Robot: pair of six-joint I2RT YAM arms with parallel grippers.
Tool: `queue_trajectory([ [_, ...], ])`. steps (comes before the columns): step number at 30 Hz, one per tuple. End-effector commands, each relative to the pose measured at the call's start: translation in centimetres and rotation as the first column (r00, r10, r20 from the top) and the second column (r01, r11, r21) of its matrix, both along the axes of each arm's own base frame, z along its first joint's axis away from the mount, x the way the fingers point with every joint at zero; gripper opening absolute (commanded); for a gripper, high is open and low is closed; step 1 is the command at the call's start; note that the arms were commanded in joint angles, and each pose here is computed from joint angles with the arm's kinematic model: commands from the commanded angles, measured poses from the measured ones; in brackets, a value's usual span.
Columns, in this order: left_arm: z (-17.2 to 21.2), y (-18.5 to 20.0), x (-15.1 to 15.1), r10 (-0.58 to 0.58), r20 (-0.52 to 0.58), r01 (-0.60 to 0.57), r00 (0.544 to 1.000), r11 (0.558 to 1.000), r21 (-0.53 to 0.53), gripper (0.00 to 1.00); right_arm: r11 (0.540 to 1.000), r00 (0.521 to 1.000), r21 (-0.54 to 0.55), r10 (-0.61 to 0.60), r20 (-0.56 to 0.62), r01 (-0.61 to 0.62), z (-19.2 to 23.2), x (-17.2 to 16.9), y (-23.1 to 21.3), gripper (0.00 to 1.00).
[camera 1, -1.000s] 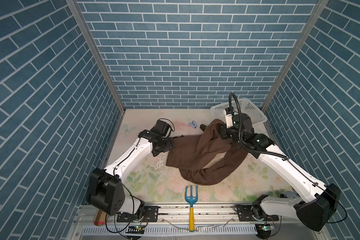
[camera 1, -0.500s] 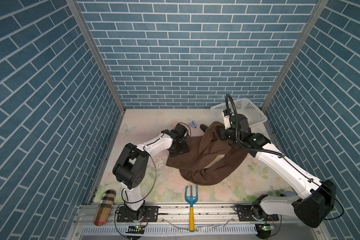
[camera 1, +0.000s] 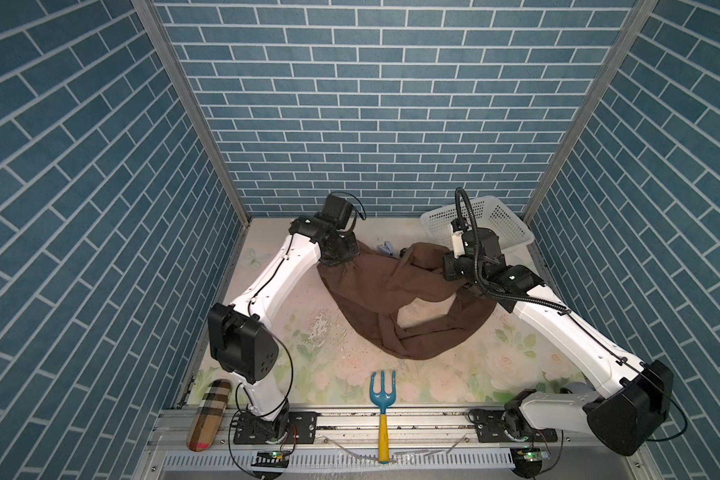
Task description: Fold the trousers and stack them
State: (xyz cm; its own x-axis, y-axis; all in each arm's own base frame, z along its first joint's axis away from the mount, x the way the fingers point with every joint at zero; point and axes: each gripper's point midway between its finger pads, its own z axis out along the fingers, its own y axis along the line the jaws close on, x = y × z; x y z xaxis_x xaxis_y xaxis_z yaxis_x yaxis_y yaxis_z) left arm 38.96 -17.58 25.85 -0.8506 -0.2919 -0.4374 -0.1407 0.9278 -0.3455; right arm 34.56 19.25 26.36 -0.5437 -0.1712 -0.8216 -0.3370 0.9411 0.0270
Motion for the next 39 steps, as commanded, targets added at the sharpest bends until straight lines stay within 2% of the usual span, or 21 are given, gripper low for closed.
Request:
queue_trajectory([
  [1, 4.1, 2.2, -2.8, -0.01, 0.036, 0.008, 0.999, 0.997, 0.072, 0.0, 0.999, 1.0, 0.049, 0.021, -0.02, -0.02, -0.7, -0.4, 0.6, 0.0],
  [6, 7.9, 6.7, -5.9, 0.084, 0.121, -0.101, 0.989, 0.984, 0.146, 0.0, 0.972, 0.971, 0.154, 0.199, -0.132, -0.178, -2.0, -1.6, 5.0, 0.0],
  [7, 8.4, 7.0, -6.3, 0.089, 0.132, -0.107, 0.987, 0.985, 0.135, 0.0, 0.97, 0.967, 0.154, 0.211, -0.145, -0.188, -2.4, -1.7, 5.6, 0.06],
  [10, 9.4, 7.2, -7.1, 0.1, 0.146, -0.114, 0.984, 0.989, 0.092, 0.0, 0.96, 0.957, 0.163, 0.251, -0.143, -0.227, -3.0, -2.2, 7.6, 0.5],
  [11, 9.4, 6.9, -7.3, 0.097, 0.142, -0.108, 0.985, 0.991, 0.073, 0.0, 0.954, 0.955, 0.171, 0.268, -0.129, -0.244, -2.6, -2.3, 8.4, 0.58],
  [13, 9.3, 6.3, -7.5, 0.085, 0.136, -0.091, 0.987, 0.995, 0.039, 0.0, 0.939, 0.946, 0.179, 0.311, -0.09, -0.292, -1.4, -2.6, 10.3, 0.65],
  [16, 8.9, 5.9, -7.7, 0.072, 0.115, -0.076, 0.991, 0.997, 0.03, 0.0, 0.904, 0.918, 0.181, 0.397, -0.016, -0.388, 0.9, -3.8, 13.6, 0.65],
  [23, 8.0, 5.6, -8.4, 0.07, 0.09, -0.07, 0.993, 0.998, -0.004, 0.0, 0.708, 0.768, 0.312, 0.626, 0.139, -0.634, 6.2, -7.9, 21.8, 0.67],
  [29, 6.5, 4.5, -8.6, 0.043, 0.032, -0.042, 0.999, 0.998, -0.038, 0.0, 0.578, 0.683, 0.417, 0.713, 0.16, -0.701, 7.7, -8.7, 26.9, 0.67],
  [34, 5.0, 4.4, -8.4, 0.054, 0.009, -0.054, 0.999, 0.998, -0.038, 0.0, 0.499, 0.62, 0.466, 0.771, 0.146, -0.73, 7.4, -9.8, 29.6, 0.67],
  [39, 3.8, 5.6, -8.0, 0.083, -0.023, -0.083, 0.996, 0.996, -0.009, 0.0, 0.47, 0.598, 0.522, 0.795, 0.1, -0.712, 6.3, -10.6, 30.3, 0.67],
])
